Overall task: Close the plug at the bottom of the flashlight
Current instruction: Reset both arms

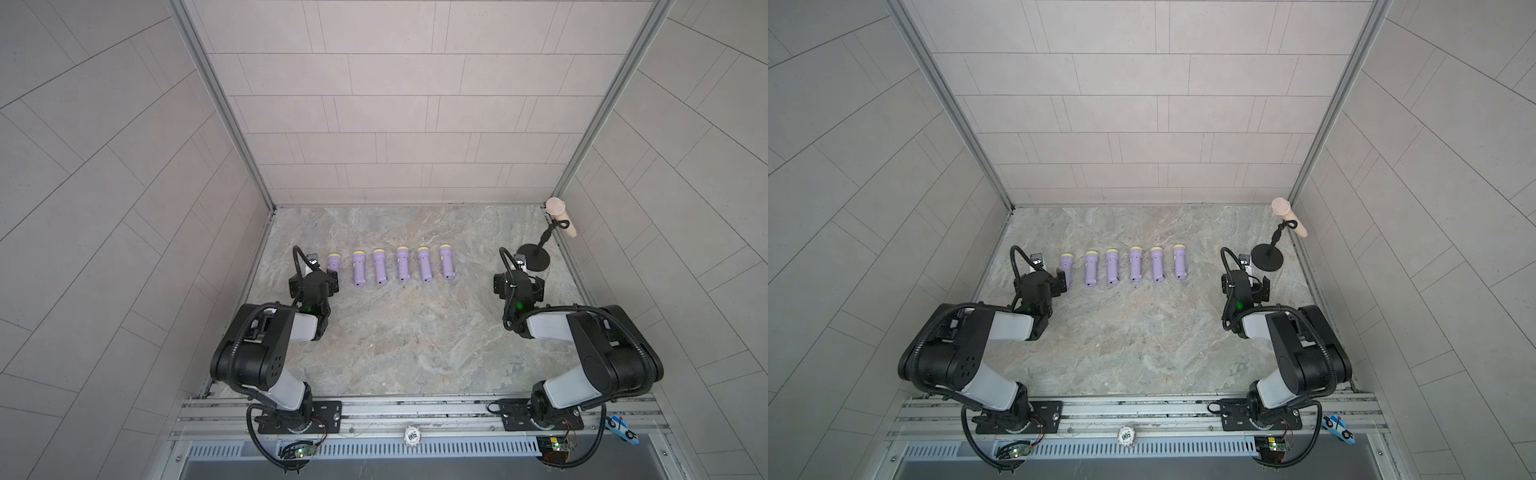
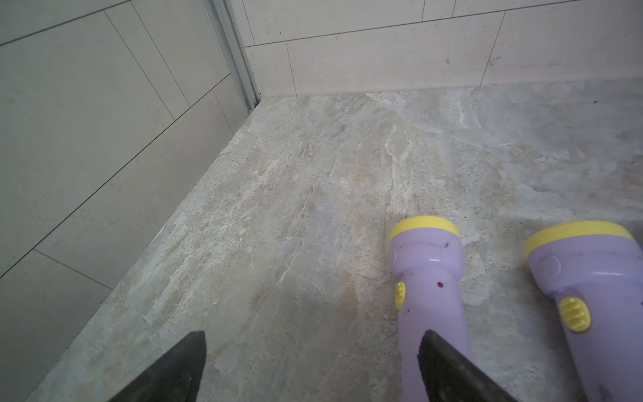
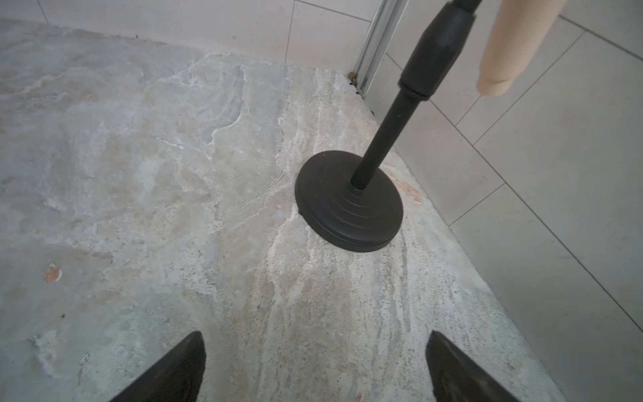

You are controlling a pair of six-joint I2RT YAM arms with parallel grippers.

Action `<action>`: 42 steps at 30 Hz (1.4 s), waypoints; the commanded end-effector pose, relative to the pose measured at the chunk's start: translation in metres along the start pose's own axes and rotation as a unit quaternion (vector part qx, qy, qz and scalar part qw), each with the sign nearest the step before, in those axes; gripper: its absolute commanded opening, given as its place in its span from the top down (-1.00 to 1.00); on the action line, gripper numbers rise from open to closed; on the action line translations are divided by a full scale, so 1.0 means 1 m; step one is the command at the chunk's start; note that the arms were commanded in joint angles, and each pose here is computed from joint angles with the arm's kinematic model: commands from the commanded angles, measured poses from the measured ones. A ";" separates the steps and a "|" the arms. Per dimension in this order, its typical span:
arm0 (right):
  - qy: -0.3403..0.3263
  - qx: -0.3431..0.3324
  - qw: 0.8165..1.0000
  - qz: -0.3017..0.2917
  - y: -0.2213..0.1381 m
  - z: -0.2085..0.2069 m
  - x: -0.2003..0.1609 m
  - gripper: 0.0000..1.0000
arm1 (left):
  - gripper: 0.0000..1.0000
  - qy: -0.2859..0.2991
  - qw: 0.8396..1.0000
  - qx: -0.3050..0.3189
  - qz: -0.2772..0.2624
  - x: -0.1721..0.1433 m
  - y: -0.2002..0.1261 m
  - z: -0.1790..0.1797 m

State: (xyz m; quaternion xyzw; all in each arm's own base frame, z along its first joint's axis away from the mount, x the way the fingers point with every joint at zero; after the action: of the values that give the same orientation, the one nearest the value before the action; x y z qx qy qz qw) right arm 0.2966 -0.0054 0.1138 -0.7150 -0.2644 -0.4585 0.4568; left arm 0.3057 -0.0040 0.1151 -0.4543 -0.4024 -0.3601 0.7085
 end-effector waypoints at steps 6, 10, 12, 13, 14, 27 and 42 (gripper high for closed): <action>0.019 0.018 0.999 -0.035 0.001 0.000 0.016 -1.00 | -0.99 -0.001 0.999 -0.050 0.008 0.005 0.009 0.001; 0.022 0.023 0.999 -0.030 0.003 -0.001 0.016 -0.99 | -0.99 -0.010 0.999 -0.039 -0.018 0.003 0.012 0.002; 0.024 0.028 0.999 -0.026 0.005 -0.003 0.016 -1.00 | -0.99 -0.031 0.999 -0.032 0.002 0.005 0.014 0.009; 0.024 0.028 0.999 -0.027 0.004 -0.003 0.016 -1.00 | -0.99 -0.031 0.999 -0.030 -0.003 0.005 0.013 0.009; 0.024 0.028 0.999 -0.027 0.004 -0.003 0.016 -0.99 | -0.99 -0.029 0.999 -0.031 -0.014 0.005 0.012 0.009; 0.025 0.028 0.999 -0.028 0.004 -0.003 0.017 -1.00 | -0.99 -0.015 1.000 -0.012 -0.023 0.006 0.007 0.004; 0.024 0.028 0.999 -0.027 0.004 -0.003 0.016 -1.00 | -0.99 0.003 0.998 -0.045 -0.037 0.004 0.003 -0.003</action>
State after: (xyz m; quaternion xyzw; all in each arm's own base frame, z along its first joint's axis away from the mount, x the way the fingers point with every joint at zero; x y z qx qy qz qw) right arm 0.3034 -0.0096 0.1195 -0.6887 -0.2799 -0.4706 0.4754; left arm 0.3127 -0.0018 0.1166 -0.4703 -0.4068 -0.3831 0.6831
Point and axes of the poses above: each gripper's point midway between its finger pads, its own y axis out along the fingers, its own z axis along the line the jaws close on, x = y × z, the point moved 9 cm from there along -y, back along the fingers, and after that the axes turned 6 degrees about y, right-handed, at the moved point
